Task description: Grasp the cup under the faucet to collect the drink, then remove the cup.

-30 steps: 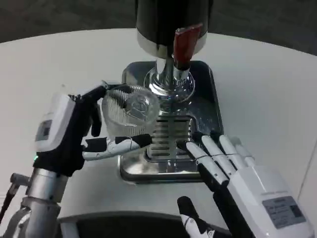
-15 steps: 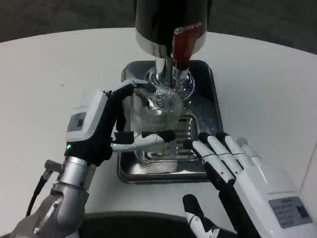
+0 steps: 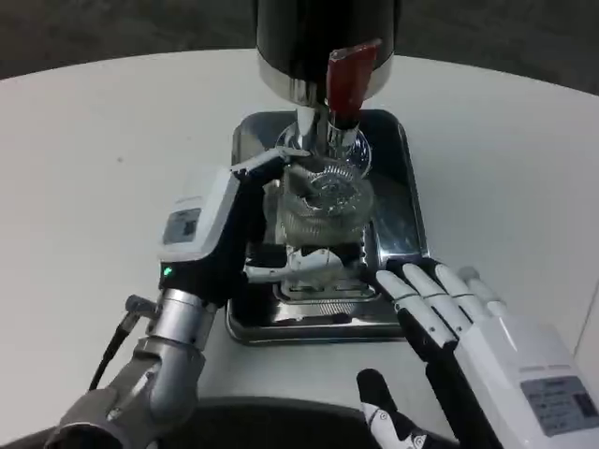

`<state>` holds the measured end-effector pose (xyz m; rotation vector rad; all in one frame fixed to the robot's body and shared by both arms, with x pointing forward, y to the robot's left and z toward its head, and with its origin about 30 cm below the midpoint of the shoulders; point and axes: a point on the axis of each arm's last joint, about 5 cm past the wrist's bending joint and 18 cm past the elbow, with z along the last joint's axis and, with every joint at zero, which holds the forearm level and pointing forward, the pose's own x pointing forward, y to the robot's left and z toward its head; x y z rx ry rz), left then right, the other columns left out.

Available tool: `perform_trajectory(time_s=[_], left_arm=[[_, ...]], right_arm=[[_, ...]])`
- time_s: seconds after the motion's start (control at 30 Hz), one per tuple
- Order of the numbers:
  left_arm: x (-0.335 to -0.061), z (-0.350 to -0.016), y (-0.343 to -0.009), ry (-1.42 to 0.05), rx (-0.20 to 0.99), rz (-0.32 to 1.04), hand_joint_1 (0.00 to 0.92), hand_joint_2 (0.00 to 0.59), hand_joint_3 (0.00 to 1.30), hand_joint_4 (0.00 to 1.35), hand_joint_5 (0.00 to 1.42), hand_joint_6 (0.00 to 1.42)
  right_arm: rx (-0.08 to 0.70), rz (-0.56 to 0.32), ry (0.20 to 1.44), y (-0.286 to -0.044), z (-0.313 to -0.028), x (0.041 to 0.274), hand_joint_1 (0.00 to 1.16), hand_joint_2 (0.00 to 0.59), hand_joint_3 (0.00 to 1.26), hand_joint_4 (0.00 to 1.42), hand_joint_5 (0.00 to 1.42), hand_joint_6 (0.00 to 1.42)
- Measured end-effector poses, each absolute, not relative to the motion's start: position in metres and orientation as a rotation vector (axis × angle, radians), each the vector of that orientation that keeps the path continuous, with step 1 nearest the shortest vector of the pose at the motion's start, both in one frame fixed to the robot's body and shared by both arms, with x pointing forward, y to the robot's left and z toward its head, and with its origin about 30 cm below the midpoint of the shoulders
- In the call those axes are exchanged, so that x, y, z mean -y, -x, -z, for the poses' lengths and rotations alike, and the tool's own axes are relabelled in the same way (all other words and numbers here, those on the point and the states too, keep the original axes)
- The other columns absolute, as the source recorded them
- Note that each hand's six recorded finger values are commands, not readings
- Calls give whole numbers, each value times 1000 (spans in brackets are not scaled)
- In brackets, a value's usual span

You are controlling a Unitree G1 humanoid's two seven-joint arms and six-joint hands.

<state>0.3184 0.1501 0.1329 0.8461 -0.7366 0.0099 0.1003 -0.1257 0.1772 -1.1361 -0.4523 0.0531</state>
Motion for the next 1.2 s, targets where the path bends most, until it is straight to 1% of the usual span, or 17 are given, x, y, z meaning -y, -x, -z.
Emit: perform_trajectory(time_s=[0.17,0.33,0.37,0.47,0.53,0.6,0.7,0.73,0.83,0.93,1.07,1.2], left_arm=[[-148,-133,-320,-856,740,-15,636,67,992,1078,1240,1397],[-148,-133,-320,-862,740,-22,624,75,907,951,1120,1279],[-148,-133,-320,-864,740,-26,620,75,881,906,1089,1235],[-148,-133,-320,-868,742,-29,596,84,748,734,959,1097],[-149,-132,-320,-872,744,-31,568,93,655,646,884,1001],[-149,-132,-320,-875,745,-32,522,102,552,561,837,974],[-149,-132,-320,-883,743,-31,463,99,414,459,797,917],[-150,-132,-320,-889,739,-30,446,90,360,424,781,900],[-151,-128,-318,-898,720,-24,424,84,248,332,713,832],[-151,-126,-317,-896,715,-25,403,88,205,306,698,802],[-151,-127,-317,-888,713,-23,327,58,179,273,656,722],[-152,-129,-317,-857,727,-30,232,43,178,266,638,691]], right_arm=[[441,-55,1135,-99,-176,126,524,517,164,106,94,81],[434,-56,1128,-98,-176,126,524,517,165,119,105,94],[432,-56,1126,-98,-176,126,524,517,165,119,108,95],[428,-54,1122,-97,-176,126,524,517,165,119,109,96],[425,-51,1117,-97,-176,126,524,517,171,119,118,105],[423,-47,1113,-97,-176,126,524,517,173,119,122,108],[420,-42,1107,-96,-176,126,524,517,175,128,132,111],[419,-41,1106,-96,-176,126,524,517,175,128,133,111],[413,-39,1101,-96,-176,126,524,517,175,129,145,124],[406,-38,1099,-95,-176,126,524,517,175,135,165,139],[394,-38,1094,-95,-175,127,524,517,186,139,172,154],[392,-39,1090,-95,-175,127,524,517,187,141,172,157]])
